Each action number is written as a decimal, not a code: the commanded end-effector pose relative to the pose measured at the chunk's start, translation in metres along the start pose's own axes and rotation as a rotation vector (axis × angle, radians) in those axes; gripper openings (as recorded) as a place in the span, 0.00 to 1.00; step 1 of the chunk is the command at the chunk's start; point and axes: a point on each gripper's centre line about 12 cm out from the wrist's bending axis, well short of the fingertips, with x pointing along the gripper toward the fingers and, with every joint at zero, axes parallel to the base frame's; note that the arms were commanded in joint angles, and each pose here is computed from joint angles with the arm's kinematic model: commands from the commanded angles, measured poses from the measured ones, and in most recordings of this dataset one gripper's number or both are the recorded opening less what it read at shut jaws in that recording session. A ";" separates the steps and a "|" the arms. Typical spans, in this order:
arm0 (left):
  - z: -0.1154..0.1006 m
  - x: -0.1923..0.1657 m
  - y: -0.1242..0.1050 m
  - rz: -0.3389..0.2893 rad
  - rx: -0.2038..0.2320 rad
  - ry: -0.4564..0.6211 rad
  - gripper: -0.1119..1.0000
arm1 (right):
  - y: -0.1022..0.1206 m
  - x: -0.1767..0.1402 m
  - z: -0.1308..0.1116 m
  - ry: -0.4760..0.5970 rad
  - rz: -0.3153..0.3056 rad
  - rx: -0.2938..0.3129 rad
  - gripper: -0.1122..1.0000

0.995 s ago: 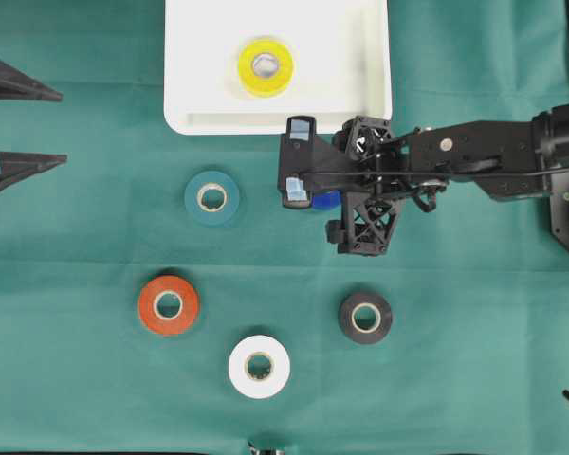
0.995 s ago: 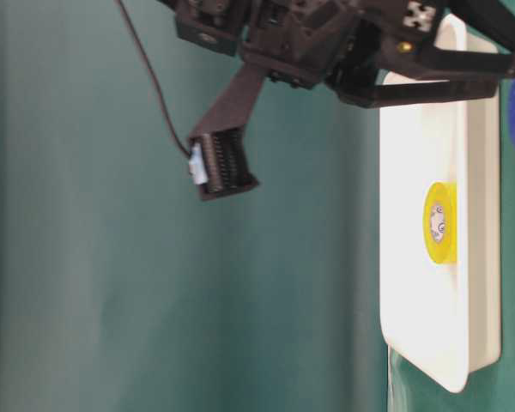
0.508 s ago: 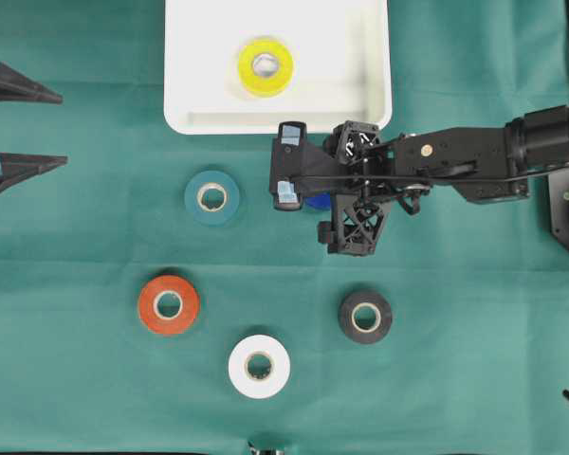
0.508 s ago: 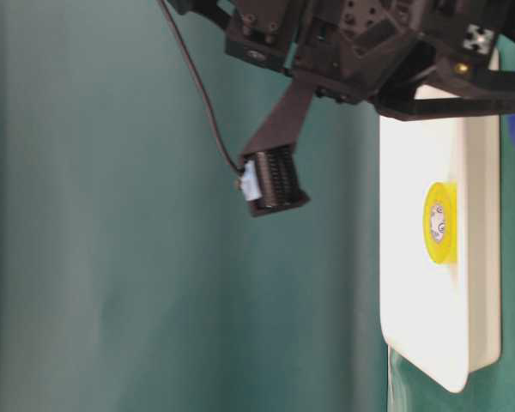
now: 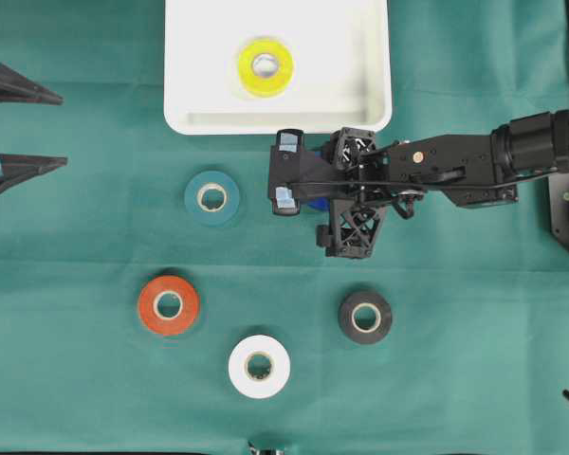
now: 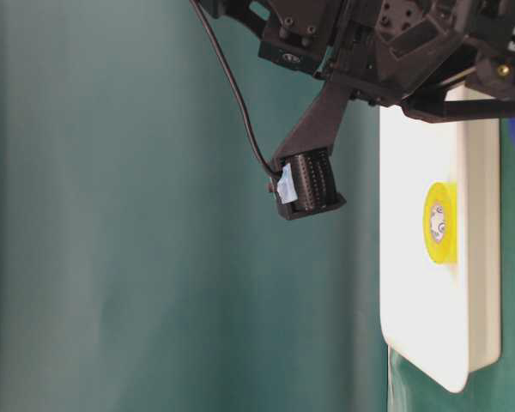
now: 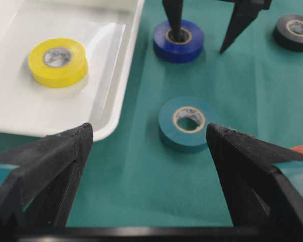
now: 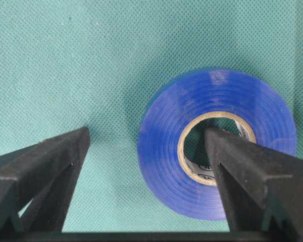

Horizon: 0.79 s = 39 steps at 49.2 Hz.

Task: Pick up the tape from a random location and place it into the white case.
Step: 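Lower the right gripper into the blue roll's hole and close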

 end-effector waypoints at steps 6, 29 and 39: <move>0.003 0.001 0.000 0.003 -0.004 -0.003 0.98 | 0.002 -0.005 0.005 -0.025 0.006 -0.004 0.92; 0.003 0.001 0.000 0.003 -0.004 -0.003 0.98 | -0.002 -0.006 0.002 0.014 -0.008 0.003 0.43; 0.002 0.001 0.000 0.003 -0.004 -0.002 0.98 | -0.002 -0.006 0.002 0.012 -0.010 -0.002 0.40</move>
